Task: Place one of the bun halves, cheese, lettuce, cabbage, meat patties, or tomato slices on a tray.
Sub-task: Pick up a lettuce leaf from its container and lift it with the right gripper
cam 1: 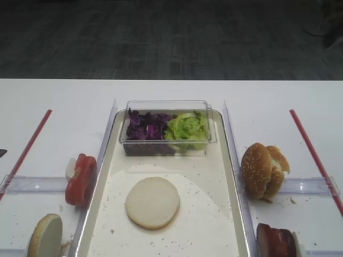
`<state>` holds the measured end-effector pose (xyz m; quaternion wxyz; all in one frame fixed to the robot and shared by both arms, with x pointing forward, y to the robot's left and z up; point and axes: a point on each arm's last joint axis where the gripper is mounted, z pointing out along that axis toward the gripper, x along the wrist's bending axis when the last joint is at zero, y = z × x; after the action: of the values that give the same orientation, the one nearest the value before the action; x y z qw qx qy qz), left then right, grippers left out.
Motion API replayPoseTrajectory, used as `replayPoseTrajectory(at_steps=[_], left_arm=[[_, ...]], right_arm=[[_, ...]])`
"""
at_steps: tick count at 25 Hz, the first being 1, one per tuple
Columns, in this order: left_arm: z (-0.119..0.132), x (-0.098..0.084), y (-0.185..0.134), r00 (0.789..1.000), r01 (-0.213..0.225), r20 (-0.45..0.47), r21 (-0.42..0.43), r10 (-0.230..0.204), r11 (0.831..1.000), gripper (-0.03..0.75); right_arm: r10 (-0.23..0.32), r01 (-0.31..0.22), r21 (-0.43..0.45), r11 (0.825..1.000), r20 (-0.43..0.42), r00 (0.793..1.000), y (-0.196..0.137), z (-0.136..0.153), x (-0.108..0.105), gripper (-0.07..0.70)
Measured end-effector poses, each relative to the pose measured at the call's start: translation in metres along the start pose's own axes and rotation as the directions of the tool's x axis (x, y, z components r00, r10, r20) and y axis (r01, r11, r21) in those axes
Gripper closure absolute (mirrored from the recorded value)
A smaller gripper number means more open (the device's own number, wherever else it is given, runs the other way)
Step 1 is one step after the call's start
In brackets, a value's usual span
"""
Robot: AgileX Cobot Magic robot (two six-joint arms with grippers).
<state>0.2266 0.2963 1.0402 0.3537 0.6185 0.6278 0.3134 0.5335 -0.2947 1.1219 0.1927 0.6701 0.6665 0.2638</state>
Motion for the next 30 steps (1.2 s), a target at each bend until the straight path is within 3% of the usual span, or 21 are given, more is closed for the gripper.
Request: replayPoseTrajectory(at_steps=[6,17,23,30], left_arm=[[0.0,0.0,0.0,1.0,0.0,0.0,0.0,0.0,1.0,0.136],[0.0,0.0,0.0,1.0,0.0,0.0,0.0,0.0,1.0,0.136],[0.0,0.0,0.0,1.0,0.0,0.0,0.0,0.0,1.0,0.136],[0.0,0.0,0.0,1.0,0.0,0.0,0.0,0.0,1.0,0.136]], right_arm=[[-0.004,0.004,0.116,0.993,0.0,1.0,0.02,0.067,-0.007,0.092],[0.009,-0.007,0.231,0.973,-0.01,1.0,0.026,0.146,-0.013,0.092],[0.031,-0.025,0.275,0.961,-0.02,0.999,0.02,0.165,-0.013,0.103],[0.032,-0.024,0.287,0.958,-0.021,0.999,0.019,0.165,-0.013,0.141]])
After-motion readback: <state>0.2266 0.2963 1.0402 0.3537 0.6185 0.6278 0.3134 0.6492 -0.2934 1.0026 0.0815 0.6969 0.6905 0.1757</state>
